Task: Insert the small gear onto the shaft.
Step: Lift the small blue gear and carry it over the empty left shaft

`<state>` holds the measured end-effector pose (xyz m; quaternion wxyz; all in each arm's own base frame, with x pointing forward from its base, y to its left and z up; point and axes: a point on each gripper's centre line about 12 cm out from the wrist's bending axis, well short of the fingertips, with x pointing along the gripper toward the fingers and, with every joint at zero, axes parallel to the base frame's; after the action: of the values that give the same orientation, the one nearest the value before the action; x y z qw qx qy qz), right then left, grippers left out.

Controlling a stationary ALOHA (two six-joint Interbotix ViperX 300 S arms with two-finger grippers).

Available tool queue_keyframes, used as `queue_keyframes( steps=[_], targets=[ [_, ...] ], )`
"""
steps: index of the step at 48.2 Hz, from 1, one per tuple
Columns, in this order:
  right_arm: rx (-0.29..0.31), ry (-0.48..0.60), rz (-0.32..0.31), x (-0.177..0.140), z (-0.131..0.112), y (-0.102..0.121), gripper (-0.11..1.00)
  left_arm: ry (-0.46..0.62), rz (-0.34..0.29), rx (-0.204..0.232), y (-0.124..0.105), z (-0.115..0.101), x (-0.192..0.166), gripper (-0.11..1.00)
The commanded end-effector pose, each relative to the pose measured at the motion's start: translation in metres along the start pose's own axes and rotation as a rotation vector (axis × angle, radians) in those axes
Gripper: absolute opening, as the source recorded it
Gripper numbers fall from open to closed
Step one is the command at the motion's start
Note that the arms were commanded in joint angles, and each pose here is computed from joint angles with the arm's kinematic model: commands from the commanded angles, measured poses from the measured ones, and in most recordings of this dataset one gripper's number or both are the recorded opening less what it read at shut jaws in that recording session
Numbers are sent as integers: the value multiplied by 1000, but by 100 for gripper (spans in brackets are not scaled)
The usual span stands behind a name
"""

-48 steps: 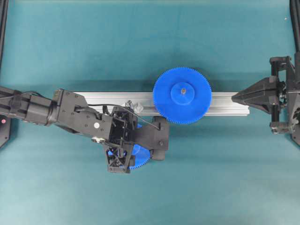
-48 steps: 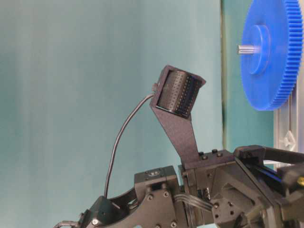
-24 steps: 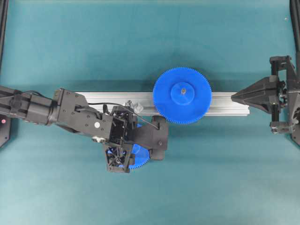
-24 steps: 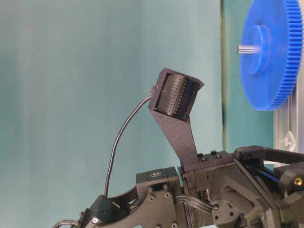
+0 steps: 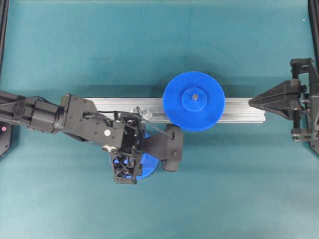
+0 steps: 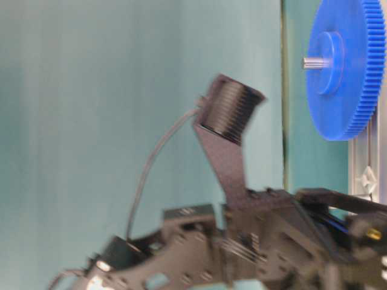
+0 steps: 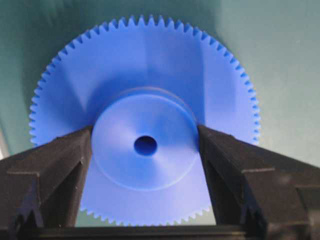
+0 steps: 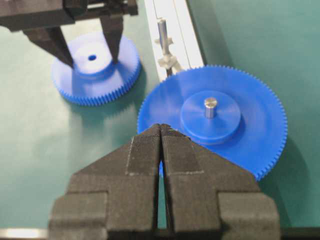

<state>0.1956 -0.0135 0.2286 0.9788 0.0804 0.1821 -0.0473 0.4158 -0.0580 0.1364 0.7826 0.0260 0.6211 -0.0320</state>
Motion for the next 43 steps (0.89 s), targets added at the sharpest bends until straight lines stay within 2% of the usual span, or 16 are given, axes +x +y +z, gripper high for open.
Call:
queue_keyframes(
  steps=[1, 9, 18, 34, 43],
  targets=[
    [12, -10, 3, -2, 3, 1, 2, -61, -2, 1, 0, 16, -27, 70],
    [12, -14, 3, -6, 3, 1, 2, -80, -1, -3, 1, 26, -47, 70],
    [12, 5, 1, -8, 1, 0, 2, -92, 6, -33, 13, 34, -79, 70],
    [14, 9, 1, -9, 1, 0, 2, -126, 23, -58, 35, 32, -125, 70],
    [13, 19, 1, -9, -1, 0, 2, -154, 43, -92, 57, 26, -145, 70]
  ],
)
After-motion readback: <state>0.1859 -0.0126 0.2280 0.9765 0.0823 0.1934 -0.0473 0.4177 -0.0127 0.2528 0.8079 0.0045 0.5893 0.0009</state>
